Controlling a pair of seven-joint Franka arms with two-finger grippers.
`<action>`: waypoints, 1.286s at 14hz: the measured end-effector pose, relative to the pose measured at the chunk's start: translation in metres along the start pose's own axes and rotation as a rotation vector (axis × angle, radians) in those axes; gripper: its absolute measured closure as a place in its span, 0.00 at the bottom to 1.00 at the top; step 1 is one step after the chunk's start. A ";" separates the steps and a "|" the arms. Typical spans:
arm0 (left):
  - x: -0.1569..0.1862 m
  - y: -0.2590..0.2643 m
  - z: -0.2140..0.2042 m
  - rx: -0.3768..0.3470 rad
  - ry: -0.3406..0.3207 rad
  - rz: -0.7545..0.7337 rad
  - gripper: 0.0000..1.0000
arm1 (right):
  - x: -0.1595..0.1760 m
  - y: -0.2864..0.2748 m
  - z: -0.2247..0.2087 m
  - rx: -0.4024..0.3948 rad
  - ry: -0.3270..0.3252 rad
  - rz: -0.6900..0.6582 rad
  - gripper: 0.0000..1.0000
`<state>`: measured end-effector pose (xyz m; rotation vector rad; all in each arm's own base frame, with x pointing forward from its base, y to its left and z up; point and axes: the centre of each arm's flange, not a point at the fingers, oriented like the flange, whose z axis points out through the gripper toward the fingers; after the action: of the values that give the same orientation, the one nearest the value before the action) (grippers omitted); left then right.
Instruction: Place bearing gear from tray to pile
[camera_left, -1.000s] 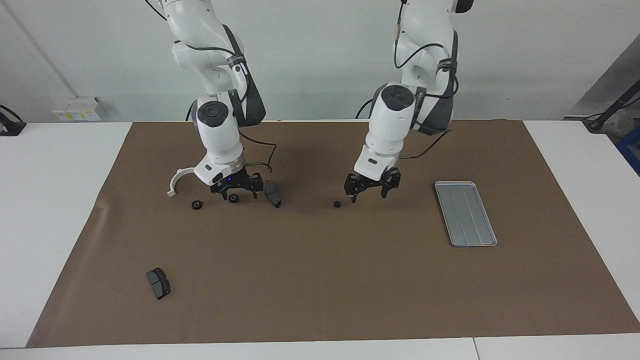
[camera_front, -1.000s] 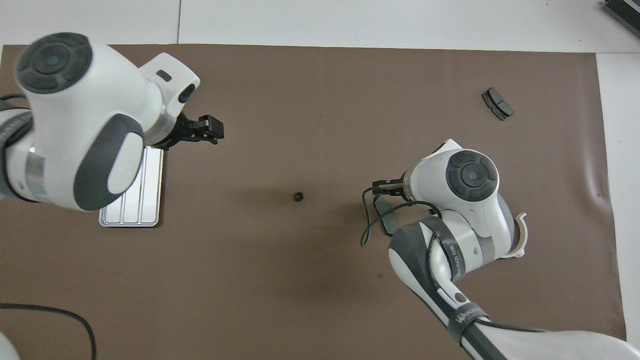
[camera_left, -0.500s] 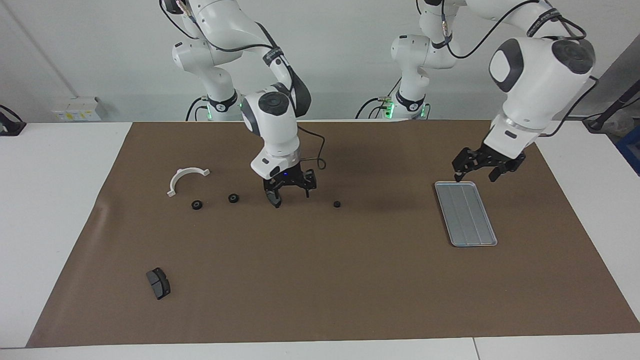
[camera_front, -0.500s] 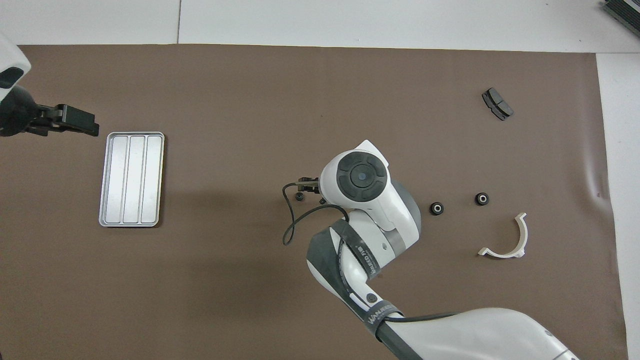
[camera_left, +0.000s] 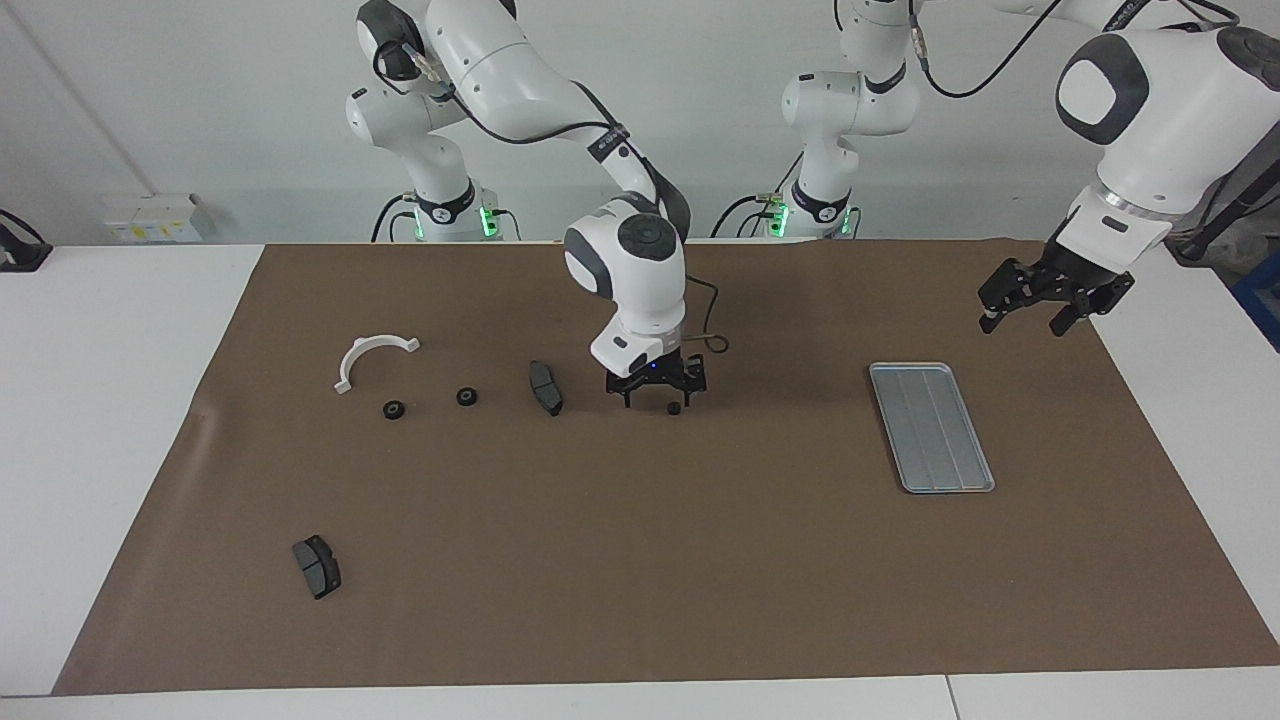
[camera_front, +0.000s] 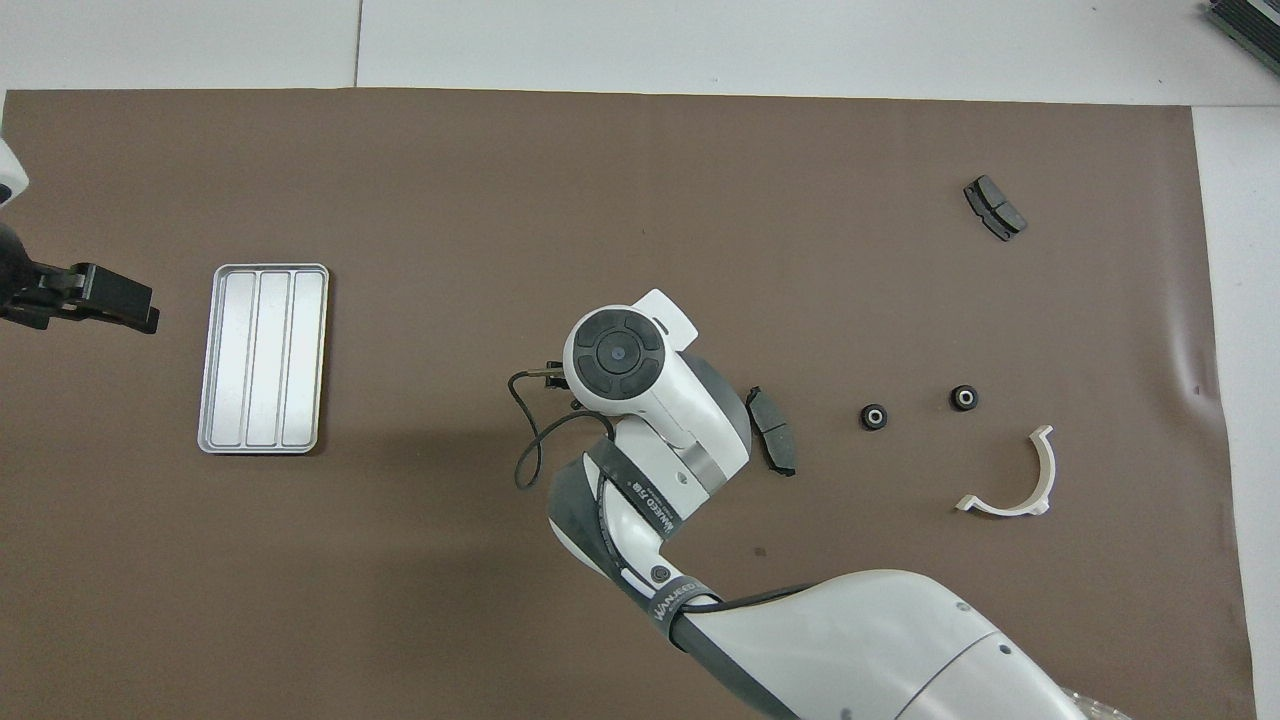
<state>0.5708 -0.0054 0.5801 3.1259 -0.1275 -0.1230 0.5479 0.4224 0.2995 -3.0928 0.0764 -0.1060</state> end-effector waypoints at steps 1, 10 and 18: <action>-0.004 0.011 0.004 0.001 -0.010 -0.026 0.00 | 0.000 0.000 0.000 -0.001 0.001 -0.001 0.01; -0.035 0.020 0.014 0.018 -0.021 -0.052 0.00 | -0.017 -0.016 0.011 -0.005 0.003 -0.041 0.50; -0.034 -0.009 0.001 0.019 0.087 -0.021 0.00 | 0.008 0.010 0.004 -0.031 0.044 -0.016 0.76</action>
<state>0.5380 0.0066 0.5817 3.1459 -0.0960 0.0135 0.5561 0.4123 0.2961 -3.1231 0.0562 -0.1753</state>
